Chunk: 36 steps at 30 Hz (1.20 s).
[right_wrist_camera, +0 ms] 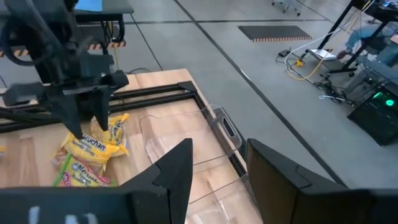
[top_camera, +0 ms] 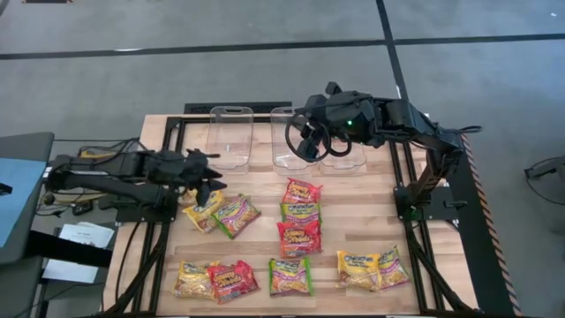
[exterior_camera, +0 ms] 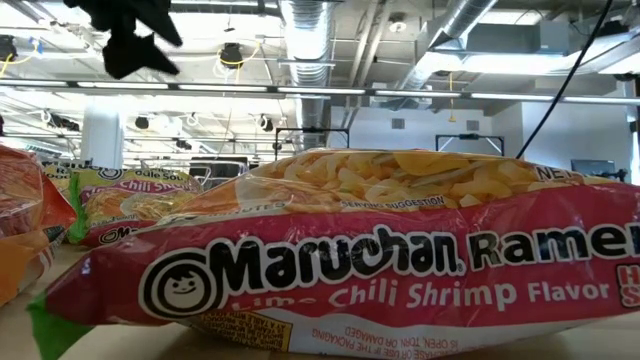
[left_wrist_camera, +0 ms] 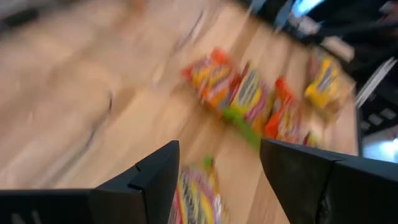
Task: Sort Maruchan noodles
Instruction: Put the green noodle pack into the left transparent bin
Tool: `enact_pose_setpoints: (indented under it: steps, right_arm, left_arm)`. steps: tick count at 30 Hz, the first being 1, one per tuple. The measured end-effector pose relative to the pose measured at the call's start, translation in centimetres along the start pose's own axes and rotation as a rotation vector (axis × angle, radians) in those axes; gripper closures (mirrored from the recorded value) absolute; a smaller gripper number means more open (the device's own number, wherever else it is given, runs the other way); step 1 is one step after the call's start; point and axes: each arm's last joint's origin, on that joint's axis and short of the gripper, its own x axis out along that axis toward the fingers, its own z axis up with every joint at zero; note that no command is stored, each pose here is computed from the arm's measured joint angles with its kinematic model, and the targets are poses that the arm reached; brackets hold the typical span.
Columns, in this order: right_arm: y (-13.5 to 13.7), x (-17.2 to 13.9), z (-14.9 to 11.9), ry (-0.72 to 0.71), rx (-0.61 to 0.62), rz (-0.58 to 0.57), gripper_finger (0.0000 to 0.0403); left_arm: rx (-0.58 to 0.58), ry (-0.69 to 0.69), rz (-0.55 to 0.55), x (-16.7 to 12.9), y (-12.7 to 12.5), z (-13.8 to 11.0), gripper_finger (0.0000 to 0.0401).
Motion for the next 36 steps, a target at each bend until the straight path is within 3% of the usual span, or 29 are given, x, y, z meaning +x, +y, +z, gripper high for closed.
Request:
enact_pose_setpoints:
  steps: [3,15,36]
  right_arm:
    - [0.1,0.0,-0.1,0.007,-0.004,0.025,0.0229]
    - [0.2,0.0,-0.2,0.024,-0.013,0.037,0.0229]
    - [0.3,0.0,-0.8,0.075,-0.037,0.085,0.0229]
  left_arm:
    - [-0.010,0.062,0.054,0.8,0.3,-0.4,0.0188]
    - [-0.134,0.318,0.064,5.3,2.3,-1.8,0.0188]
    - [-0.243,0.626,-0.015,12.0,2.4,-4.1,0.0188]
